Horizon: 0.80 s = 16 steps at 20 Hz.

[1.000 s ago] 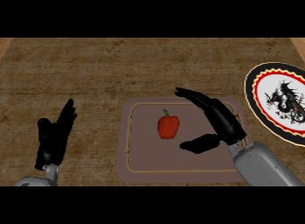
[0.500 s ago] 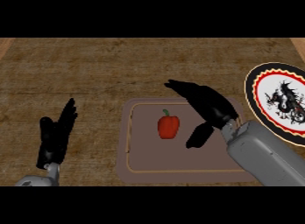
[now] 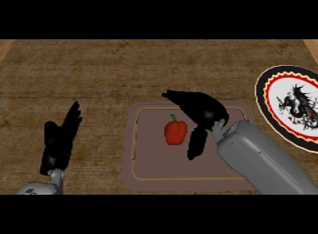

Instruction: Pick the bell pepper from the tray and place it in the plate

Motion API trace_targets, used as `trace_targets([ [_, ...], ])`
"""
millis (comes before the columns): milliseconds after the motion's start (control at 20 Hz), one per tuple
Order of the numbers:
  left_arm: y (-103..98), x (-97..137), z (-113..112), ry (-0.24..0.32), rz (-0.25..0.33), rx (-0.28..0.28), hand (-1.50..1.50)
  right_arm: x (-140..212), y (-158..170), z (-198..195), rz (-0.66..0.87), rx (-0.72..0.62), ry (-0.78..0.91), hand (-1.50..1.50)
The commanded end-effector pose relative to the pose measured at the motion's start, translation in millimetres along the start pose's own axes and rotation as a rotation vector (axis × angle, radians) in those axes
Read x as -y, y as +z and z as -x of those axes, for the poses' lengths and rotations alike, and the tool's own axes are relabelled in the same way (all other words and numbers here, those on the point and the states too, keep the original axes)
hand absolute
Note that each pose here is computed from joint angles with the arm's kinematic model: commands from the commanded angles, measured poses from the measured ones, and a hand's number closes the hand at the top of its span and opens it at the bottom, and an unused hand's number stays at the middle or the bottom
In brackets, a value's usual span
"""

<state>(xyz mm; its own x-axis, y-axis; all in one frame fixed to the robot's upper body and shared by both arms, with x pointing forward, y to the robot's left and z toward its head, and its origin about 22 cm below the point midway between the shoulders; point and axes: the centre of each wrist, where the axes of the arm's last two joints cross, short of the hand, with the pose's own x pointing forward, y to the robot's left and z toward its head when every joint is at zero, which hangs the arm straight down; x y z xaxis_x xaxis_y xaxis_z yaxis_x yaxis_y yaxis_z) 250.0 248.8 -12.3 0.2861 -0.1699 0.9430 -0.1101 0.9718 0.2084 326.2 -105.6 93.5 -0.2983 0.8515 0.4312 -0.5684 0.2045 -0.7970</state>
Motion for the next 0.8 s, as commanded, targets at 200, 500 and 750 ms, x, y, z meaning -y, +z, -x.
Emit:
trace_targets([
  [200, 0, 6, 2, 0.003, 0.000, -0.018, 0.00, -15, -12, 3, -0.036, -0.016, 0.021, -1.50],
  [500, -17, -14, 2, 0.007, 0.001, 0.000, 0.00, -7, -15, 7, -0.075, -0.020, 0.027, -1.50],
  [750, 12, -2, -1, 0.013, 0.007, 0.006, 0.00, -14, -29, 3, -0.079, -0.031, 0.003, -1.50],
])
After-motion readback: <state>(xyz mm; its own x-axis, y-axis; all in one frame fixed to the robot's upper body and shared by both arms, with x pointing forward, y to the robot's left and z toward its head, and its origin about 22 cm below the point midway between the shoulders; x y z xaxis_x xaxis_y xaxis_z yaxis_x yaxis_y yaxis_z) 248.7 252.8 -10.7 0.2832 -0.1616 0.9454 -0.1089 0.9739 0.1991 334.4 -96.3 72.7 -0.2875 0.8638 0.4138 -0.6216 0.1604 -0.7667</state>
